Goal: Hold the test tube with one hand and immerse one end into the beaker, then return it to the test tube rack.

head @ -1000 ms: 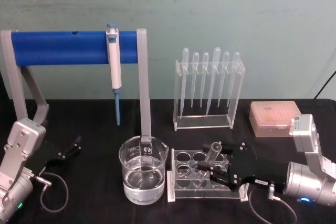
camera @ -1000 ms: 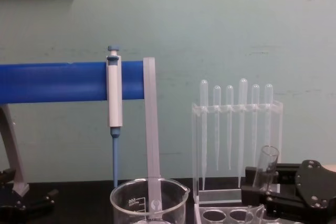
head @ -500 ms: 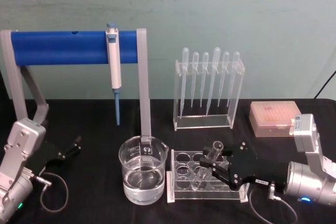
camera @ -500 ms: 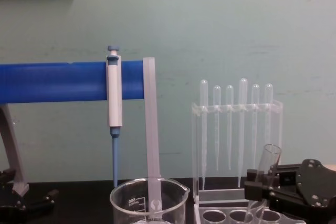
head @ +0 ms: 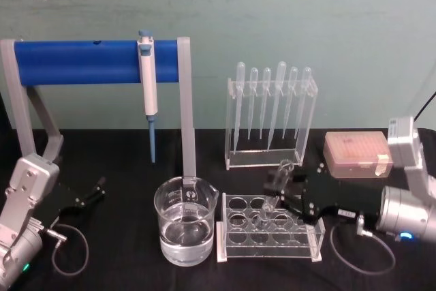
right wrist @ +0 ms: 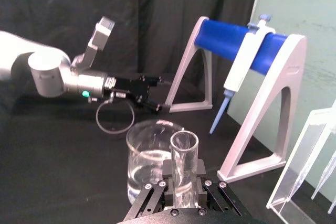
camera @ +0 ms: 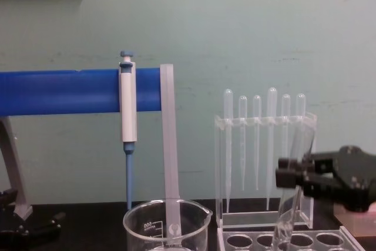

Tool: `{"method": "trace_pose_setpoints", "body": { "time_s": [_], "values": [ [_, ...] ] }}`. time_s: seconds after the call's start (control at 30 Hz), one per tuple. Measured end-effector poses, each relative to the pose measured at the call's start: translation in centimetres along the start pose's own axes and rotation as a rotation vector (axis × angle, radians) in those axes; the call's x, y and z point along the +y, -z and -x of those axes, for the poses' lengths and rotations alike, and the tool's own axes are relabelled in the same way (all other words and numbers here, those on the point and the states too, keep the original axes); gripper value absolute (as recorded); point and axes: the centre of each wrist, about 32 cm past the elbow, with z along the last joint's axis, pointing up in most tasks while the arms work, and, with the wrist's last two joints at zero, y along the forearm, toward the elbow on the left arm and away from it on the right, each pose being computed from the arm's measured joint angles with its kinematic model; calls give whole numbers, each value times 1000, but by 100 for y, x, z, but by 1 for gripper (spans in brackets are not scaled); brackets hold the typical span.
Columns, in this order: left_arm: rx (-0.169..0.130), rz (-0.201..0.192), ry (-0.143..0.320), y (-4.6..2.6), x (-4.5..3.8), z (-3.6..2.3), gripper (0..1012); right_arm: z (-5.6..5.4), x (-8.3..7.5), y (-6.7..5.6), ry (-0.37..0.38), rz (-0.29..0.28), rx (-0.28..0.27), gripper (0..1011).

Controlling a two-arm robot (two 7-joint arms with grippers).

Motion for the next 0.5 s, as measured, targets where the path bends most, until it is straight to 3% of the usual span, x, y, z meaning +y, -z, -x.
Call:
{"method": "trace_pose_setpoints", "body": {
  "time_s": [0.2, 0.5],
  "values": [
    [0, 0, 0, 0, 0, 0, 1000, -114, 34, -279, -11, 5, 43, 226],
    [0, 0, 0, 0, 0, 0, 1000, -225, 101, -606, -34, 51, 62, 226]
  ]
}}
